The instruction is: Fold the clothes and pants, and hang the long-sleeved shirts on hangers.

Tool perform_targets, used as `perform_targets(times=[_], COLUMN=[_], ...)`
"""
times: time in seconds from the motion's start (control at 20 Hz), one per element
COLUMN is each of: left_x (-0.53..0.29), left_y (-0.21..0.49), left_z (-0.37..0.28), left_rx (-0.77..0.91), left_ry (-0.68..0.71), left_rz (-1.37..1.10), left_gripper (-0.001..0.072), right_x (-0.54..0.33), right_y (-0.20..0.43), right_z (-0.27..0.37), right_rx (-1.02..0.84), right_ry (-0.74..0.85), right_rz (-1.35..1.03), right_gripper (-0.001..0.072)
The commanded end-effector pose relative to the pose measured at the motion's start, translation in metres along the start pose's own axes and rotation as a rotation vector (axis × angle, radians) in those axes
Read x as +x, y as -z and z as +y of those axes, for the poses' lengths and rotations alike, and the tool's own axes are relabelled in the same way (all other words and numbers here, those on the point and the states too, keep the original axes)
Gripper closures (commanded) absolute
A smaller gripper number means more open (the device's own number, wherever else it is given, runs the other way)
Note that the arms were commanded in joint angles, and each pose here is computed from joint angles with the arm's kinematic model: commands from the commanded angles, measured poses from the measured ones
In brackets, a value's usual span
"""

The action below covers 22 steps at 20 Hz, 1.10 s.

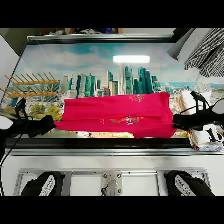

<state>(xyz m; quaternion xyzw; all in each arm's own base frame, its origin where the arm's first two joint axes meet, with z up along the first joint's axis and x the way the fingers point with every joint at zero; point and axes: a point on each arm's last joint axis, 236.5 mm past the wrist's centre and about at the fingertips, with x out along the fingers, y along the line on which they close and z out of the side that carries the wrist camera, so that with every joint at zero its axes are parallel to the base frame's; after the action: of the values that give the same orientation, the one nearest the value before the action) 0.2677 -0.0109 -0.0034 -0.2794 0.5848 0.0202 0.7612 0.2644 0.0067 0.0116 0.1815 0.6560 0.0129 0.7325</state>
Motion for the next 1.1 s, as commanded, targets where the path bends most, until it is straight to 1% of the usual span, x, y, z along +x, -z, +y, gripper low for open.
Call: perform_targets(times=[0.0,0.3,0.45,0.55,0.75,0.8,0.85,0.9,0.95,1.0,1.05], left_x=[0.019,0.07,0.096,0.111,0.134,0.138,0.141,0.143,0.144,0.142,0.135], left_y=[-0.039,-0.1,-0.12,-0.135,-0.155,-0.157,-0.159,-0.162,-0.164,-0.169,-0.176], left_z=[-0.025,-0.049,-0.064,-0.071,-0.075,-0.077,-0.079,-0.079,-0.082,-0.09,-0.095], left_rx=[0.108,0.099,0.132,0.139,0.119,0.122,0.127,0.128,0.133,0.145,0.154], left_ry=[-0.022,-0.035,-0.033,-0.03,-0.027,-0.026,-0.025,-0.024,-0.022,-0.014,-0.006], left_rz=[-0.003,0.05,0.065,0.066,0.086,0.087,0.088,0.087,0.081,0.062,0.043], left_gripper=[0.07,0.07,0.0699,0.07,0.07,0.07,0.0699,0.0685,0.0409,0.011,0.0084], right_x=[-0.011,-0.003,0.015,0.032,0.062,0.066,0.069,0.07,0.068,0.064,0.057], right_y=[-0.055,-0.14,-0.175,-0.191,-0.21,-0.215,-0.22,-0.225,-0.23,-0.234,-0.238], right_z=[0.002,0.001,0.005,0.006,0.002,0.003,0.004,0.008,0.012,0.015,0.019], right_rx=[-0.01,0.001,0.044,0.077,0.088,0.086,0.084,0.084,0.091,0.103,0.11], right_ry=[0.007,0.001,-0.051,-0.079,-0.071,-0.069,-0.068,-0.074,-0.087,-0.106,-0.122], right_rz=[-0.089,-0.245,-0.318,-0.344,-0.371,-0.386,-0.405,-0.424,-0.447,-0.463,-0.473], right_gripper=[0.0699,0.0699,0.0699,0.0698,0.0696,0.0683,0.0587,0.0365,0.0154,0.0094,0.0094])
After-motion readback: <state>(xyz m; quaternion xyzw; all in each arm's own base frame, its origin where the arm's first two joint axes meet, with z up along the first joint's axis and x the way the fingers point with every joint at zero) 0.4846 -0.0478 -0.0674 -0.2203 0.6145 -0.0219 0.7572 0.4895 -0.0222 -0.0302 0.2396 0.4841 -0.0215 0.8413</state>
